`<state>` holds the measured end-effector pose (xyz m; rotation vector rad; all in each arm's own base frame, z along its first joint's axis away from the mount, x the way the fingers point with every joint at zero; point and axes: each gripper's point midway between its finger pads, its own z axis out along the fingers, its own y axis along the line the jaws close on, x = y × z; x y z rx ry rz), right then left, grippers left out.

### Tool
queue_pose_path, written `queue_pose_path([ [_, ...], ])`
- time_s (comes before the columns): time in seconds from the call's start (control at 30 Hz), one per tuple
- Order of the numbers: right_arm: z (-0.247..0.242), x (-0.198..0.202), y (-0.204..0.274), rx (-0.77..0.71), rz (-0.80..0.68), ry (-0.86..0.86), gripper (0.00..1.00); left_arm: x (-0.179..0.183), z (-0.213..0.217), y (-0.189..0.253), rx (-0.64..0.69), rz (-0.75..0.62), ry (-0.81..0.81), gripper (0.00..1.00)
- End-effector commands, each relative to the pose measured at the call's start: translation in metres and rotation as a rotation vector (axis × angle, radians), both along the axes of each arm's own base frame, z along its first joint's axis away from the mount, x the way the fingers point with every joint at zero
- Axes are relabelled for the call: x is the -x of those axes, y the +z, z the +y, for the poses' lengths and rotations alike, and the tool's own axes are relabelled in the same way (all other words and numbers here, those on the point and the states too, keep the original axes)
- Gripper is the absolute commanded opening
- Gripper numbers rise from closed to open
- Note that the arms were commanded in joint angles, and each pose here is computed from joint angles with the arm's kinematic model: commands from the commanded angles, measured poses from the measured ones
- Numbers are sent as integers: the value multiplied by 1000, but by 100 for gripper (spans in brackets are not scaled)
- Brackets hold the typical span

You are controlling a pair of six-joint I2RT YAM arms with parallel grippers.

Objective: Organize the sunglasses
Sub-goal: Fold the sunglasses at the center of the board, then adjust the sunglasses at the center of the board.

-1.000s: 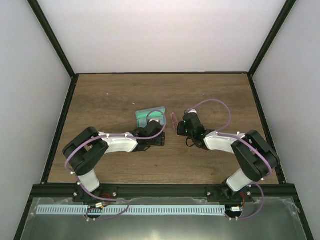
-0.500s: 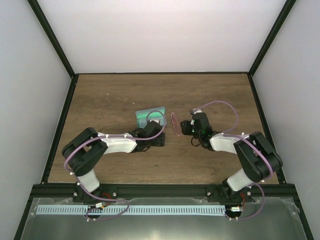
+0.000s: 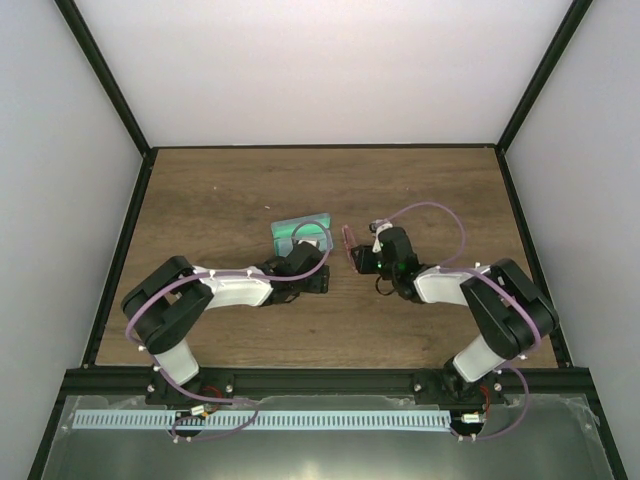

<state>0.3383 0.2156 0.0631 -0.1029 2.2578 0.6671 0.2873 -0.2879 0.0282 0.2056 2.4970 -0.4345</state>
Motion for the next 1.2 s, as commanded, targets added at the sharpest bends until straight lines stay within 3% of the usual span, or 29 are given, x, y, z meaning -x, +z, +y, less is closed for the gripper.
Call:
queue_pose_path([
  [0.0,5,-1,6,11,-28,-19,29,2,0,-5,-6,9,-7,77],
  [0.23,18,2,15,20,-52,0,20,3,0,-6,-6,9,-5,77],
  [0.47,19,-1,-13,49,3,-9,18,5,5,-4,-7,4,8,77],
  [0.7,31,3,-11,41,3,19,17,4,6,-4,-9,3,13,77],
  [1.17,-18,3,6,330,-43,-229,1,3,-5,-11,9,20,-9,77],
])
